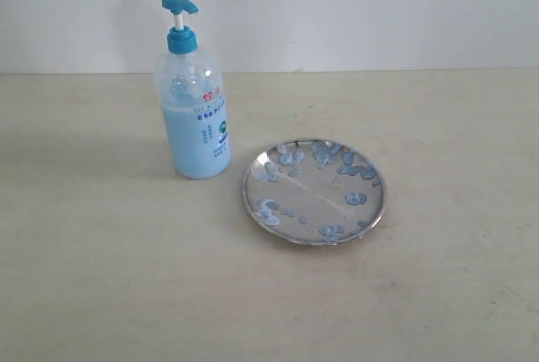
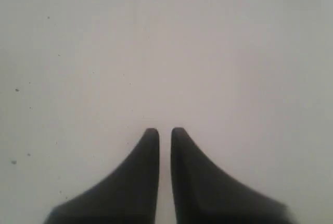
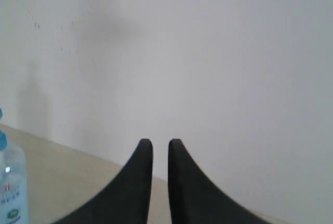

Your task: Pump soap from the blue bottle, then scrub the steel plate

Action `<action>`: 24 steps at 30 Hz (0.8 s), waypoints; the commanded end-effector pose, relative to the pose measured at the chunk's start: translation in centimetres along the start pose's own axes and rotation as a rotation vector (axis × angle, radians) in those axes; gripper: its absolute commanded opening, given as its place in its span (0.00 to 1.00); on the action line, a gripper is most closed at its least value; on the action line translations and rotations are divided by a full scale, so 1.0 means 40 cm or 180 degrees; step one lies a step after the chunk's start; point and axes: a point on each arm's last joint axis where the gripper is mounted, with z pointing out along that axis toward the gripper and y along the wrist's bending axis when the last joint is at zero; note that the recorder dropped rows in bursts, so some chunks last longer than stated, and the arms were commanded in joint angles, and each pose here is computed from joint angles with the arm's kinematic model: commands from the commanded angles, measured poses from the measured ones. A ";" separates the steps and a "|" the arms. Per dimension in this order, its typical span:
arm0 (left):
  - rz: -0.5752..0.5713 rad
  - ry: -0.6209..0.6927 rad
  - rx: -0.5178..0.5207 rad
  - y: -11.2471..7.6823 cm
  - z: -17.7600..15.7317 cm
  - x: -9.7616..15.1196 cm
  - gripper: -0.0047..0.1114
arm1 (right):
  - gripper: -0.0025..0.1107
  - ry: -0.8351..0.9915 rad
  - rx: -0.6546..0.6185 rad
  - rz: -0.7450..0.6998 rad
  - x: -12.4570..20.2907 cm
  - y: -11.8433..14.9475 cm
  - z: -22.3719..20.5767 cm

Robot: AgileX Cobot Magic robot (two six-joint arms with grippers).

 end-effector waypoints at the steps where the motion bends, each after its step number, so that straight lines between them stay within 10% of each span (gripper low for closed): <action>1: 0.0125 0.1645 0.0018 0.000 -0.136 -0.020 0.08 | 0.03 -0.0130 0.0005 0.0048 -0.014 -0.010 -0.037; 6: 0.0562 0.3577 -0.0090 0.022 -0.317 0.001 0.08 | 0.03 -0.0012 -0.0293 -0.0236 0.015 0.036 0.050; 11: -0.0152 0.2431 -0.0291 0.008 -0.314 -0.026 0.08 | 0.03 0.0867 -0.0618 -0.0374 0.177 0.130 0.283; 14: 0.0020 0.1720 -0.0062 -0.006 -0.323 0.001 0.08 | 0.03 0.1655 -0.0423 0.0027 0.304 0.169 0.413; 18: -0.0205 0.2206 -0.0123 -0.011 -0.392 0.110 0.08 | 0.03 0.2500 -0.0229 0.0111 0.392 0.195 0.504; 24: 0.0078 0.2741 -0.0108 -0.007 -0.432 0.154 0.08 | 0.03 0.3588 -0.1107 -0.0441 0.390 0.235 0.505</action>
